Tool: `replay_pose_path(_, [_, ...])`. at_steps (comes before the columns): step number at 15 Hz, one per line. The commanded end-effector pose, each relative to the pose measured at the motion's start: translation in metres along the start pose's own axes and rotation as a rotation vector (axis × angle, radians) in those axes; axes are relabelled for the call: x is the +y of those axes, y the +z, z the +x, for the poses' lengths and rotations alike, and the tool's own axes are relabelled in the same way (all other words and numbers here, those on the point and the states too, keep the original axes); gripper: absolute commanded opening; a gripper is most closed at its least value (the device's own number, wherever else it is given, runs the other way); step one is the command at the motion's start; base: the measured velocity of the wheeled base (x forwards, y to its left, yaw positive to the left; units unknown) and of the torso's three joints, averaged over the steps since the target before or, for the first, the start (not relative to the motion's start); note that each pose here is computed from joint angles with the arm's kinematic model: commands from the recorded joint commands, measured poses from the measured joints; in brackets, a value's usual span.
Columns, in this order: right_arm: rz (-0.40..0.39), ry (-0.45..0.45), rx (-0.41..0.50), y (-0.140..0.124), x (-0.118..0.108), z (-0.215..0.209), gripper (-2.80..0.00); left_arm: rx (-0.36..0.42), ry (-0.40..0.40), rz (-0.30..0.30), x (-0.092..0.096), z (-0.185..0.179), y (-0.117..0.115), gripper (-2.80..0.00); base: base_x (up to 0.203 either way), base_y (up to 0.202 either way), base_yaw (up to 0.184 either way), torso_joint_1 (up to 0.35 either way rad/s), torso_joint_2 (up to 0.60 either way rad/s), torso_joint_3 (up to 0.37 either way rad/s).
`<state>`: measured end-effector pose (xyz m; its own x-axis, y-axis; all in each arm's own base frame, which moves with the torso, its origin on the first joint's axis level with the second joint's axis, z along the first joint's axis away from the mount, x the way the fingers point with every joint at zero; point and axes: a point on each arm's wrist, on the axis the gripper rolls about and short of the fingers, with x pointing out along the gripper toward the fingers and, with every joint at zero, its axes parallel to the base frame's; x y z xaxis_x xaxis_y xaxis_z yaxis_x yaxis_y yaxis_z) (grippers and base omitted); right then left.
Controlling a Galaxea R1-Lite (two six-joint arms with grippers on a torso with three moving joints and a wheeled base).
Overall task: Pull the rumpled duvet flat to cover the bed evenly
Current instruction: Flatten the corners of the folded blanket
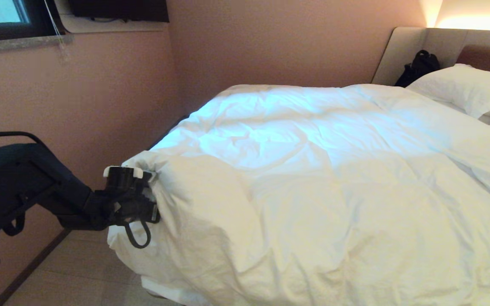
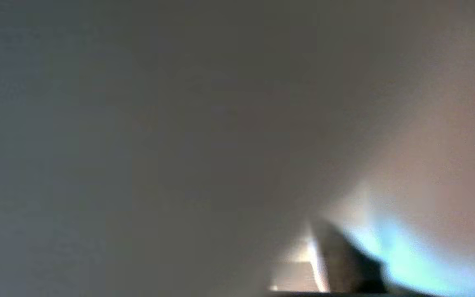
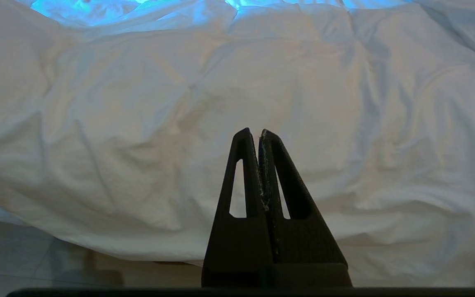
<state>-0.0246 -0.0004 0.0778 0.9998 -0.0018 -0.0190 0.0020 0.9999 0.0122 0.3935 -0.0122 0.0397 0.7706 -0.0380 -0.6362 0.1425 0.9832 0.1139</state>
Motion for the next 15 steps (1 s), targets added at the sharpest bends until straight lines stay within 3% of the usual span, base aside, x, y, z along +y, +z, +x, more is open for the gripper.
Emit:
replay_pose_path(1, [0.0,0.0,0.0,0.0,0.0,0.0,-2.8,-0.045,0.006,-0.023,0.0,0.004,0.002,0.0,0.0,0.0,0.0,0.0,0.0,0.0])
replay_pose_path(8, [0.0,0.0,-0.001,0.0,0.0,0.0,-2.8,-0.179,0.039,-0.081,-0.003,0.033,-0.001,0.0,0.0,0.0,0.0,0.0,0.0,0.0])
replay_pose_path(10, [0.0,-0.001,-0.001,0.0,0.0,0.0,-2.8,-0.186,0.081,-0.079,-0.003,0.045,-0.008,0.0,0.0,0.0,0.0,0.0,0.0,0.0])
replay_pose_path(15, [0.0,0.0,-0.001,0.0,0.0,0.0,-2.8,-0.179,0.084,-0.078,-0.003,0.051,-0.011,0.0,0.0,0.0,0.0,0.0,0.0,0.0])
